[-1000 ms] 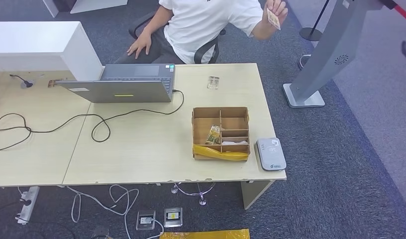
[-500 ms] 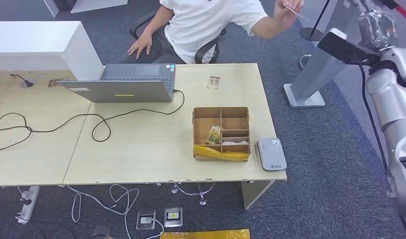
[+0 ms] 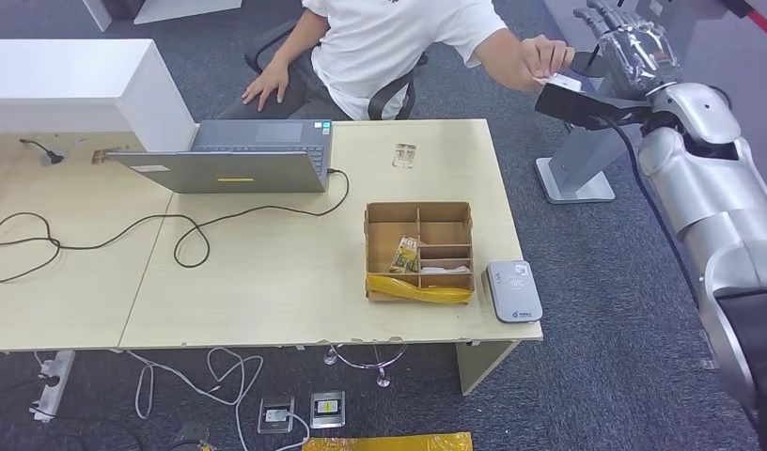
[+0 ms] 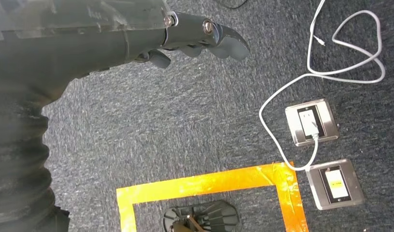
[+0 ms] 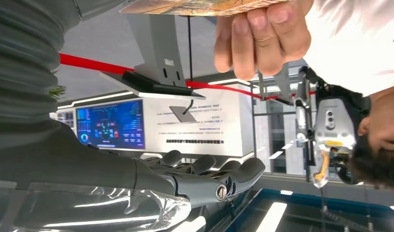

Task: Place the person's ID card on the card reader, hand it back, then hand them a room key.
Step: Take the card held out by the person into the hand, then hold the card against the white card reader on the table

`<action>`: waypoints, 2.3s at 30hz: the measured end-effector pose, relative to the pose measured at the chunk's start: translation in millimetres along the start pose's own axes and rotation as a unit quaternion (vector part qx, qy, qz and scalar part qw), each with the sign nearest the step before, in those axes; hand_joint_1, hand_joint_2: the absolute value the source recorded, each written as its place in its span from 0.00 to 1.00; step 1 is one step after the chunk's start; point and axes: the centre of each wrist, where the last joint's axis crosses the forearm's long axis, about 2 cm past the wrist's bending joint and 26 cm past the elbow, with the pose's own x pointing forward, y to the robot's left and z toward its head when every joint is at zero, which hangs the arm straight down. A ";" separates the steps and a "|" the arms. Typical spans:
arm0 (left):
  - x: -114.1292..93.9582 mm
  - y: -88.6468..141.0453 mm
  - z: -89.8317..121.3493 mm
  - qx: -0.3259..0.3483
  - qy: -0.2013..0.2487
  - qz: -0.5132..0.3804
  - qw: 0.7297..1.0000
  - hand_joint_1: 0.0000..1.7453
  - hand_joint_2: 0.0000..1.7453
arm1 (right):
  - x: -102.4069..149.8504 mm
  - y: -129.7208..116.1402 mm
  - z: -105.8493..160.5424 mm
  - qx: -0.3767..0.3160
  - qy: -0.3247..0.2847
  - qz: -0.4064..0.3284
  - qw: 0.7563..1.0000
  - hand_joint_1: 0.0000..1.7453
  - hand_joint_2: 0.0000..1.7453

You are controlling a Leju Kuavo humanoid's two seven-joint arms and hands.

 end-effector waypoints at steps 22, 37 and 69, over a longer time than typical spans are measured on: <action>-1.5 -0.6 0.6 0.003 0.003 0.006 1.000 0.00 1.00 | 18.6 9.9 -7.3 0.019 -0.023 0.008 1.000 0.87 1.00; -9.8 -2.8 3.7 0.002 0.012 0.009 1.000 0.00 1.00 | 23.4 12.5 -9.4 0.039 -0.034 -0.005 0.999 1.00 1.00; -16.3 -4.2 6.2 0.016 0.026 0.030 0.999 0.00 1.00 | 15.8 94.3 63.0 0.155 -0.008 -0.094 0.983 1.00 1.00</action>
